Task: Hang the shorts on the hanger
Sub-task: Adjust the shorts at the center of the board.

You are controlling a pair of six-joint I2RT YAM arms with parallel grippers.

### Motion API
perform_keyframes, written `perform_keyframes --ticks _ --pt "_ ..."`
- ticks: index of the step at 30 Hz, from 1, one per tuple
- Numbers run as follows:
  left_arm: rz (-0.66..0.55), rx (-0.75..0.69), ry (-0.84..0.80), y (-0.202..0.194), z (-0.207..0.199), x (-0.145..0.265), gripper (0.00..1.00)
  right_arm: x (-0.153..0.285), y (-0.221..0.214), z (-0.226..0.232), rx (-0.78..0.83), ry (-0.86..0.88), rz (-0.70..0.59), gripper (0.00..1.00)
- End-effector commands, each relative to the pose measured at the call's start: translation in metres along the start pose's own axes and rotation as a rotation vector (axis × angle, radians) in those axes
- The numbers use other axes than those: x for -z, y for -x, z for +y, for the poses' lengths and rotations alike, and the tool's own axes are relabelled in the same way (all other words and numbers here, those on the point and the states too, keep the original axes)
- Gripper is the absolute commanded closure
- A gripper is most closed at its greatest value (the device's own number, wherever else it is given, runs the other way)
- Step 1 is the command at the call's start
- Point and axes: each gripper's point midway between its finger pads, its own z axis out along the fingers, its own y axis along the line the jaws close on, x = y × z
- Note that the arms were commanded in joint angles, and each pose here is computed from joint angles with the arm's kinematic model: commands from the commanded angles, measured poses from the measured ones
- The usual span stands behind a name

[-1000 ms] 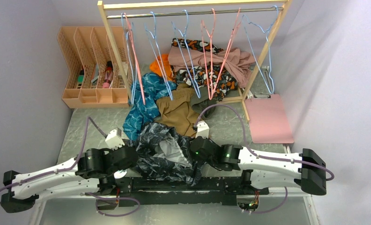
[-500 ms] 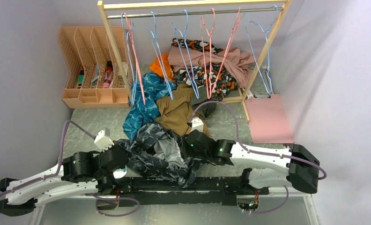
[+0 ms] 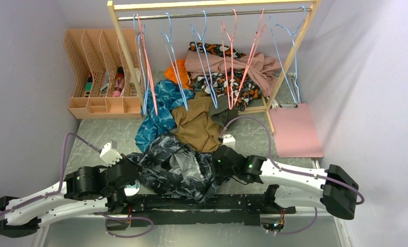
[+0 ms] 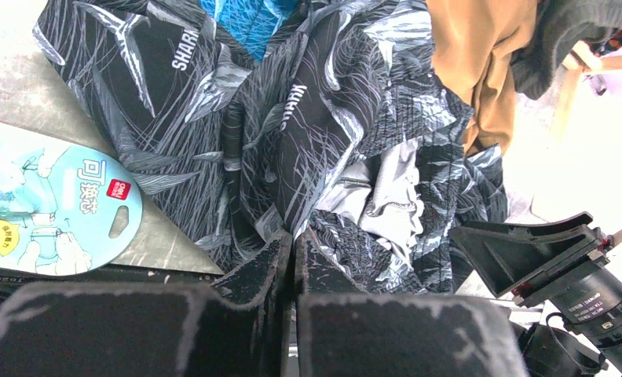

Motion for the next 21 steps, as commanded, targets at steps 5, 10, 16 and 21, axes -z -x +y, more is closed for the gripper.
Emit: perform_keyframes --ticks 5,10,16,21 --pt "-0.046 0.022 -0.032 0.014 -0.006 0.006 0.93 0.034 0.031 0.006 -0.084 0.066 -0.081 0.44" --pt "-0.046 0.01 -0.024 0.013 -0.006 0.005 0.93 0.053 0.06 0.052 -0.036 0.274 -0.137 0.44" --pt "-0.043 -0.006 -0.021 0.011 -0.007 0.003 0.93 0.027 0.045 0.064 -0.023 0.273 -0.035 0.49" --pt "-0.037 -0.017 -0.024 0.009 -0.008 0.003 0.93 0.007 0.027 0.046 -0.061 0.188 0.003 0.51"
